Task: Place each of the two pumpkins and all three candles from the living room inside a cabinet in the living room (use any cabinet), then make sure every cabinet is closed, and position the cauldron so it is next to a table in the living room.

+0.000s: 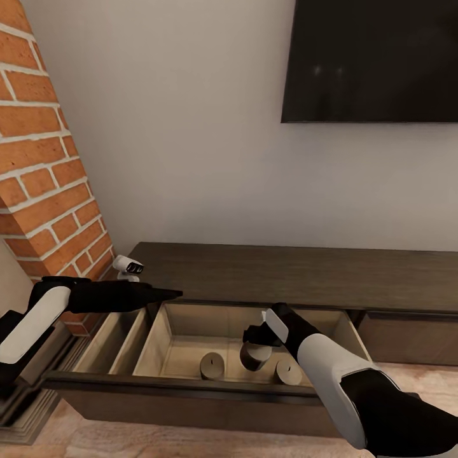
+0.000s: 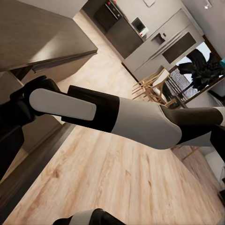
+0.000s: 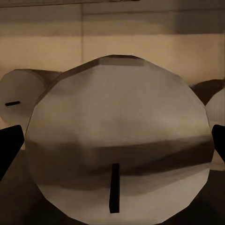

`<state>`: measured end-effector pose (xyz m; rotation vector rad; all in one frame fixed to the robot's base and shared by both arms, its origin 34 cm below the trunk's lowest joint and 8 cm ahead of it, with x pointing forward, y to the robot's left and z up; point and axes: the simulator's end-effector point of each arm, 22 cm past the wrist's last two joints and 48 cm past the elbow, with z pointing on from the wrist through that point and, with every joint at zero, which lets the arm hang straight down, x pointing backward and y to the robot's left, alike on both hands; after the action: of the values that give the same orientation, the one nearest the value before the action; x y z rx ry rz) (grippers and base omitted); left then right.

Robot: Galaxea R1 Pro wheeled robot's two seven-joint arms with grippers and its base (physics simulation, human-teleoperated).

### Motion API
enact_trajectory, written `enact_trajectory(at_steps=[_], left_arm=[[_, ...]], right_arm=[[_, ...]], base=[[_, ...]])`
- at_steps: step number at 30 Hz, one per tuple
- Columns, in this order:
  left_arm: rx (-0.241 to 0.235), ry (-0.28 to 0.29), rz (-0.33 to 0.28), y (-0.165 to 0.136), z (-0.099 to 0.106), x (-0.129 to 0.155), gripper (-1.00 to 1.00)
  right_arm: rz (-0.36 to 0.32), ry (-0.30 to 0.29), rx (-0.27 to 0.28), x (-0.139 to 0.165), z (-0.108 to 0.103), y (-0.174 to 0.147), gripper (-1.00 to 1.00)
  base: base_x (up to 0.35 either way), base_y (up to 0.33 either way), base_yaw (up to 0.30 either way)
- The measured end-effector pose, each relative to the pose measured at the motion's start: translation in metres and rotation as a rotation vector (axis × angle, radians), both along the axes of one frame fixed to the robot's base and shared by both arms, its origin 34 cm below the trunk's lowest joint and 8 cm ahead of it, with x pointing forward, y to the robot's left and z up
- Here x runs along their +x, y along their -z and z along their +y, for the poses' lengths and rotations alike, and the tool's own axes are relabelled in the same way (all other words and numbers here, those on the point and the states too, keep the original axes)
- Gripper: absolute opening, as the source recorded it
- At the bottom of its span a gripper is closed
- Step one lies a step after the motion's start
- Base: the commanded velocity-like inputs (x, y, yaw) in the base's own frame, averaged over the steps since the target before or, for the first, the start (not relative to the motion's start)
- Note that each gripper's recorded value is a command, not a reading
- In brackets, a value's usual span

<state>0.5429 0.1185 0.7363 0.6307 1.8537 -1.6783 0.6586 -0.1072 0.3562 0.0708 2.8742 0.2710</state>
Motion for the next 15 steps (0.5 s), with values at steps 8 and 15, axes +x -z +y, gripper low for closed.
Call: enact_trajectory(at_steps=[8,15], left_arm=[[0.000,0.000,0.012,0.006,0.000,0.003,1.00],[0.000,0.001,0.020,0.010,0.000,0.004,1.00]], right_arm=[[-0.029,0.013,-0.014,0.005,-0.004,0.009,-1.00],[-0.026,0.015,-0.036,0.004,-0.008,0.016,-1.00]], base=[[0.000,0.000,0.000],[0.000,0.000,0.000]])
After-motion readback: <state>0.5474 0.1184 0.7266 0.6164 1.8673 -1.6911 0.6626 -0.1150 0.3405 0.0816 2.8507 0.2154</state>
